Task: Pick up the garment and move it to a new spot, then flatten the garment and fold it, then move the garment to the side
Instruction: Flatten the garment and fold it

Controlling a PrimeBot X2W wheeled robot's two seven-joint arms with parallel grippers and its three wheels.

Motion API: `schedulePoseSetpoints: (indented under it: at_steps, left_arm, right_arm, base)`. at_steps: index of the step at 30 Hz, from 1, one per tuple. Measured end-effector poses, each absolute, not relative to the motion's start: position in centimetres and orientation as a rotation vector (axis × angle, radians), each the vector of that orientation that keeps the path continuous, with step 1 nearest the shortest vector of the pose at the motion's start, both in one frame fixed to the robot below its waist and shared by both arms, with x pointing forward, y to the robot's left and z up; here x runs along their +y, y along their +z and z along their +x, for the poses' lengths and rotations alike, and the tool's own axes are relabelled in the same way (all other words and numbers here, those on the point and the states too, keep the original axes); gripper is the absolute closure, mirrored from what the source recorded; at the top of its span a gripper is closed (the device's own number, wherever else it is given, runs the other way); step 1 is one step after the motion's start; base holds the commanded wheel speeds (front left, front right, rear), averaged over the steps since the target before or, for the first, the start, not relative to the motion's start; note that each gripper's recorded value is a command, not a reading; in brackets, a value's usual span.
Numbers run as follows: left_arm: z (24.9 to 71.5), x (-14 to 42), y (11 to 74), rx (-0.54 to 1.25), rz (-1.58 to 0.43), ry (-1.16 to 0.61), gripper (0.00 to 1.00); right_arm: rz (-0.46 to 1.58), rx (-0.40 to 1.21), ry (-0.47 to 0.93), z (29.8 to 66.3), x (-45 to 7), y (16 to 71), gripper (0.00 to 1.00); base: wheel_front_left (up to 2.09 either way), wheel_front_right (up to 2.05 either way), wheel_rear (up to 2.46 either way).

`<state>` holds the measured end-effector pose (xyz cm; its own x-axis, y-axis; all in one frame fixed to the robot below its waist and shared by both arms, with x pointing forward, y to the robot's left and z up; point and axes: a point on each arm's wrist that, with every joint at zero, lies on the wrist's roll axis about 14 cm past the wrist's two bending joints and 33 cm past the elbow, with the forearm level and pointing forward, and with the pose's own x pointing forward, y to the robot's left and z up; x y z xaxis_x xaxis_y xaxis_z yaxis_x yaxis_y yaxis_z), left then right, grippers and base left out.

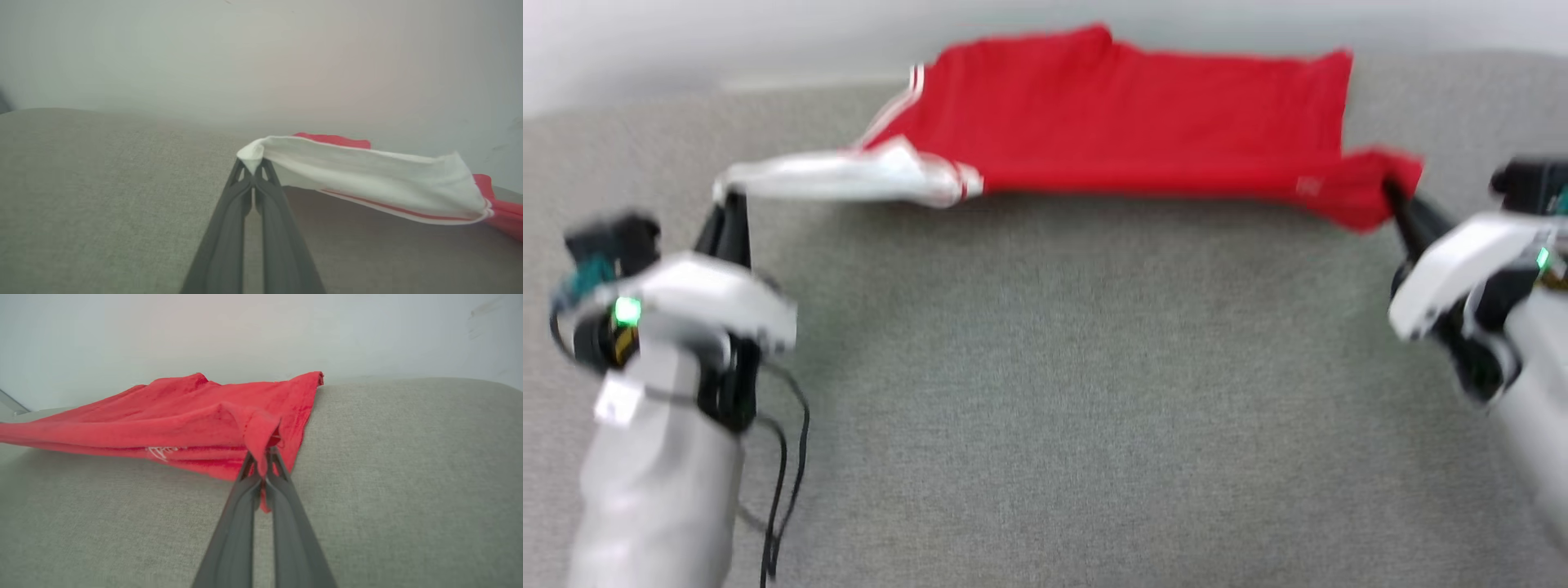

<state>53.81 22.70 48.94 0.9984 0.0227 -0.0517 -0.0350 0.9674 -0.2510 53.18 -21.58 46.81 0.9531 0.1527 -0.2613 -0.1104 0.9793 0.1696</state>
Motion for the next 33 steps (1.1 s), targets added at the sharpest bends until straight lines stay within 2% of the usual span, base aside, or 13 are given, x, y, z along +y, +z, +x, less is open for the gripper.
schedulePoseSetpoints:
  at_steps: [17, 28, 30, 33]
  left_arm:
    - [33.7, 27.6, 44.0, 0.185, -0.321, 0.254, 1.00]
    - [27.7, 27.8, 44.2, 0.250, -0.370, 0.334, 1.00]
    - [27.3, 27.7, 44.6, 0.251, -0.366, 0.337, 1.00]
    - [29.7, 25.3, 47.2, 0.212, -0.330, 0.229, 1.00]
  right_arm:
    - [0.263, 0.315, 0.140, 37.7, -20.7, 42.6, 1.00]
    - [0.305, 0.375, 0.090, 31.8, -21.2, 39.3, 1.00]
    - [0.308, 0.382, 0.088, 31.3, -21.1, 39.3, 1.00]
    - [0.258, 0.362, 0.113, 32.4, -20.6, 41.7, 1.00]
  base:
    - [0.00, 0.00, 0.00]
    - [0.00, 0.00, 0.00]
    - [0.00, 0.00, 0.00]
    - [0.00, 0.00, 0.00]
